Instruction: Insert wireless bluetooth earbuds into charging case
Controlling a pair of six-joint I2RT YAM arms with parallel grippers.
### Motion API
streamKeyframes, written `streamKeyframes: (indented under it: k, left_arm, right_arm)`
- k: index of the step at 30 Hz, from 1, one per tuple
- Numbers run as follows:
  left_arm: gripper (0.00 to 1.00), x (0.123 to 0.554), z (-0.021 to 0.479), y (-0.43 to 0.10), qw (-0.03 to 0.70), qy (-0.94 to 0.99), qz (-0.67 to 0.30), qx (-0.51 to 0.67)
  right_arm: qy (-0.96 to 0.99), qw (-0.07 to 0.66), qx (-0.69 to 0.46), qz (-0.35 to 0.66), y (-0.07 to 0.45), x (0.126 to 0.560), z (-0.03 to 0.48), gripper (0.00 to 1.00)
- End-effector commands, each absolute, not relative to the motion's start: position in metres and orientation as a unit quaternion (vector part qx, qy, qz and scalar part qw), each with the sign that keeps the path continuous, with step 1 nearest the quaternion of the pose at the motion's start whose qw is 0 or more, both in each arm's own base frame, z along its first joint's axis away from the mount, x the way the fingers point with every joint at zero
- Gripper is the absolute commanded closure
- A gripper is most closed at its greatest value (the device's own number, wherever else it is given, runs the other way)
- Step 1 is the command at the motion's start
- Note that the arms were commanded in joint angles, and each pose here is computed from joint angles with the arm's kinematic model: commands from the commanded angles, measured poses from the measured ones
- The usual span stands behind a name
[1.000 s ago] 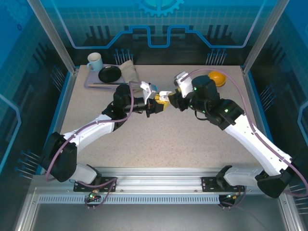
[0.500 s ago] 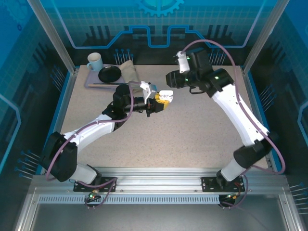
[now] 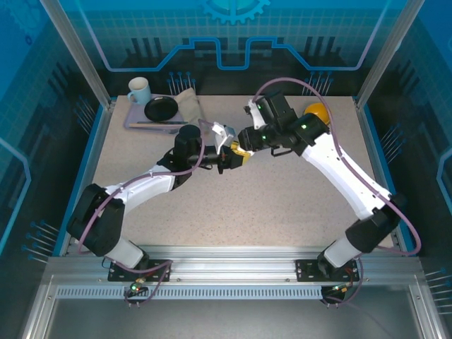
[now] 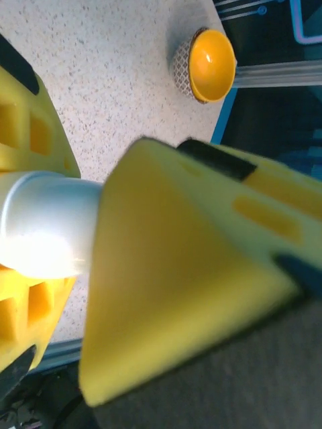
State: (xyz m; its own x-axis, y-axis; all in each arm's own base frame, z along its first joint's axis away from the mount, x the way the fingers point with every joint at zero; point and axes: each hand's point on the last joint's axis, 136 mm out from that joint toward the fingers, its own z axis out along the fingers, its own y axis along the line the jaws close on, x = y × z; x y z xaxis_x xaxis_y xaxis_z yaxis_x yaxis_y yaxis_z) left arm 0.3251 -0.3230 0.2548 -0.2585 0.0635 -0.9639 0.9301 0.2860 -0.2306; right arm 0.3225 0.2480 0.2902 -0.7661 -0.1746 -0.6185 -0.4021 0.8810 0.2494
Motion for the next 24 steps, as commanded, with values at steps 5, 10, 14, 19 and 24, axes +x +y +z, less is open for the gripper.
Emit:
streamKeyframes:
  k: [5, 10, 14, 19, 24]
  left_arm:
    - [1.0, 0.35, 0.279, -0.318, 0.519, 0.636, -0.452, 0.349]
    - [1.0, 0.368, 0.244, -0.324, 0.467, 0.688, -0.474, 0.29]
    - [1.0, 0.389, 0.188, -0.336, 0.343, 0.769, -0.511, 0.175]
    - [1.0, 0.385, 0.115, -0.359, 0.16, 0.826, -0.54, 0.036]
    - [1.0, 0.368, 0.068, -0.358, 0.097, 0.867, -0.488, -0.016]
  right_arm:
    - [0.941, 0.272, -0.095, 0.178, 0.217, 0.294, 0.261, 0.65]
    - [0.945, 0.274, 0.039, 0.175, 0.158, 0.317, 0.249, 0.59]
    - [0.948, 0.255, 0.099, 0.164, 0.129, 0.319, 0.223, 0.58]
    - [0.953, 0.237, 0.134, 0.135, 0.107, 0.31, 0.193, 0.58]
    - [0.953, 0.233, 0.15, 0.119, 0.094, 0.301, 0.178, 0.56]
